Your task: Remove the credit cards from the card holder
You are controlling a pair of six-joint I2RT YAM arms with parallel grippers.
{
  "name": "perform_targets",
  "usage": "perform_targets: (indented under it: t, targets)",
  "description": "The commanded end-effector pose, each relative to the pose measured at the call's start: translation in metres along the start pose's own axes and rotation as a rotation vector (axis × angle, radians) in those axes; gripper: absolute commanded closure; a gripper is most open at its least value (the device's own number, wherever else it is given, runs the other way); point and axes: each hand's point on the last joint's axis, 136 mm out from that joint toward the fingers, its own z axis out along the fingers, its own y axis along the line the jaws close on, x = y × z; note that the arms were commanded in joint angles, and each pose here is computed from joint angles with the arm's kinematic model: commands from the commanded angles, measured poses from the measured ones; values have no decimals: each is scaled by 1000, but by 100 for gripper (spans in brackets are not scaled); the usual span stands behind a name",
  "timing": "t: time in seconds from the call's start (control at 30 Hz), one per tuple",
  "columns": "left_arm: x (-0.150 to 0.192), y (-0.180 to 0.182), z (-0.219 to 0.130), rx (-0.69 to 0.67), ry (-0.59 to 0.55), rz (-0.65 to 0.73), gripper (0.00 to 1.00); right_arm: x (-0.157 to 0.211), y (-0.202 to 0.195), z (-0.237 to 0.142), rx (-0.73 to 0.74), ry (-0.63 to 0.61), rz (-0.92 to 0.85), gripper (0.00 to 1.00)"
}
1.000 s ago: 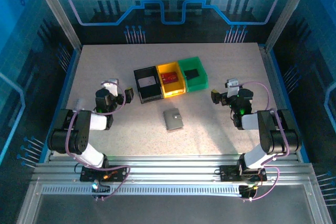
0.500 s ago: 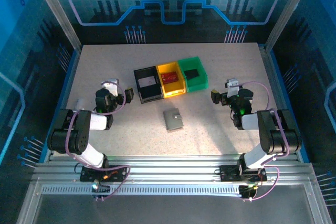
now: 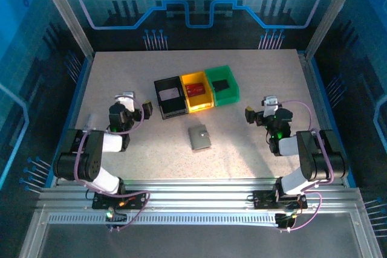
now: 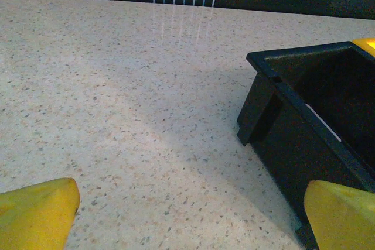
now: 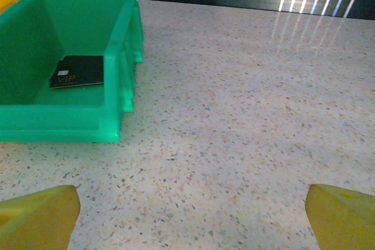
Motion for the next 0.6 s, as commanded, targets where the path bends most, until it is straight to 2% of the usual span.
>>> perform_targets:
  t: [0.0, 0.17, 0.23, 0.37, 0.4, 0.47, 0.53, 0.57]
  targets:
    - [-16, 16, -10, -83, -45, -24, 0, -27, -10, -9, 101, -93, 3, 0]
    - [-44, 25, -31, -201, -91, -28, 1, -54, 0, -23, 105, -102, -56, 0]
    - [-62, 27, -41, -243, -126, -101, 1, -74, 6, -32, 110, -136, -48, 0]
    - [-98, -2, -58, -70, -208, -209, 1, -124, 17, -54, 32, -213, 136, 0]
    - [-103, -5, -61, -49, -224, -256, 1, -129, 12, -58, 43, -219, 239, 0]
    - [-101, 4, -69, -82, -232, -502, 0, -128, -6, -70, 104, -201, 518, 0]
    - [-97, 4, -80, -69, -219, -664, 0, -145, 3, -78, -21, -268, 544, 0]
    - [-93, 5, -86, -72, -199, -737, 0, -150, 13, -78, -88, -262, 540, 0]
